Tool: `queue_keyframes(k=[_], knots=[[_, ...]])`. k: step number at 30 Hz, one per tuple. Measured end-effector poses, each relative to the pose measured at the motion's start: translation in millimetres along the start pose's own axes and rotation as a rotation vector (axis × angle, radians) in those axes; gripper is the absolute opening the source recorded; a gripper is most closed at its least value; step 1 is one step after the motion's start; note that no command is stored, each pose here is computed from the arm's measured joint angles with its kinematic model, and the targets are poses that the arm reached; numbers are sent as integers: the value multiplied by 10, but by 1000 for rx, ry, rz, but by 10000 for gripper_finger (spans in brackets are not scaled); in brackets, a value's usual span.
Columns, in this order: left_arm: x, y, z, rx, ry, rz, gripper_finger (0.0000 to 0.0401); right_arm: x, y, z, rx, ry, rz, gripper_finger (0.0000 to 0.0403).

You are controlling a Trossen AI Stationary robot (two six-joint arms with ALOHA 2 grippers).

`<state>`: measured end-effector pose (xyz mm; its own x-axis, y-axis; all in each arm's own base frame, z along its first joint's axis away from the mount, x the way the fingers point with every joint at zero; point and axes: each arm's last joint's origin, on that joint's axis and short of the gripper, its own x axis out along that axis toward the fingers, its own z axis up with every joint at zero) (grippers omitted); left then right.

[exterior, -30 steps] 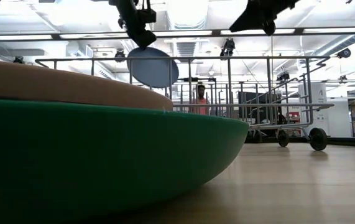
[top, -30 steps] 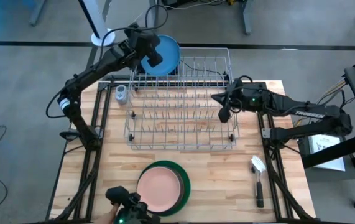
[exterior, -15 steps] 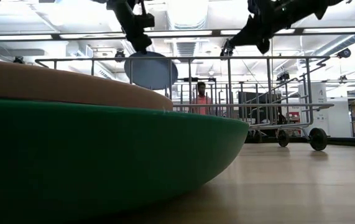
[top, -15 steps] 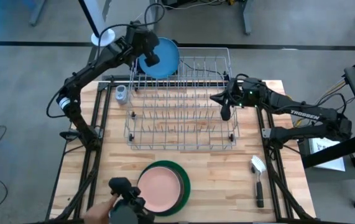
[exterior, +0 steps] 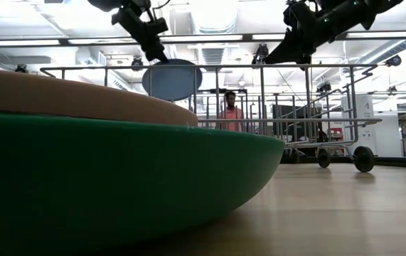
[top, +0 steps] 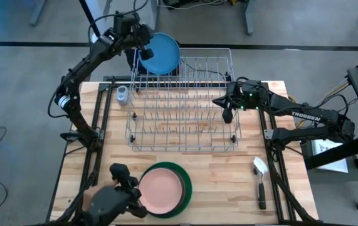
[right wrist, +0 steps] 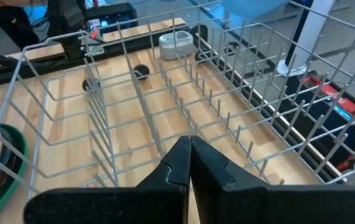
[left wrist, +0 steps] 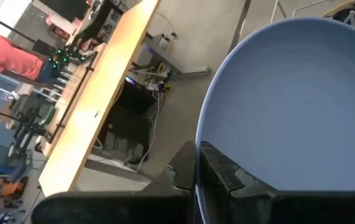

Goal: Sort dishes
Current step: Put the blue plate into the dish rack

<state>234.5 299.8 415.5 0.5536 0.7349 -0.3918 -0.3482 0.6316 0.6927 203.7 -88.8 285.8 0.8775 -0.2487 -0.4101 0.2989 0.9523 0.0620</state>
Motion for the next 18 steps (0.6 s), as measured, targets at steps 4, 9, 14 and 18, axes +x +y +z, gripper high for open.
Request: queue_keyframes(k=[4,9,14,18], knots=[[108,-26,-61,18,13,-28,0,6,-1,-19,0,5,0,0],[272,-89,-124,56,34,-60,0,24,-3,-77,7,21,0,0],[402,-131,-176,60,59,-65,0,52,-6,-151,43,24,0,0],[454,-148,-194,66,66,-66,0,67,-9,-199,52,31,0,0]])
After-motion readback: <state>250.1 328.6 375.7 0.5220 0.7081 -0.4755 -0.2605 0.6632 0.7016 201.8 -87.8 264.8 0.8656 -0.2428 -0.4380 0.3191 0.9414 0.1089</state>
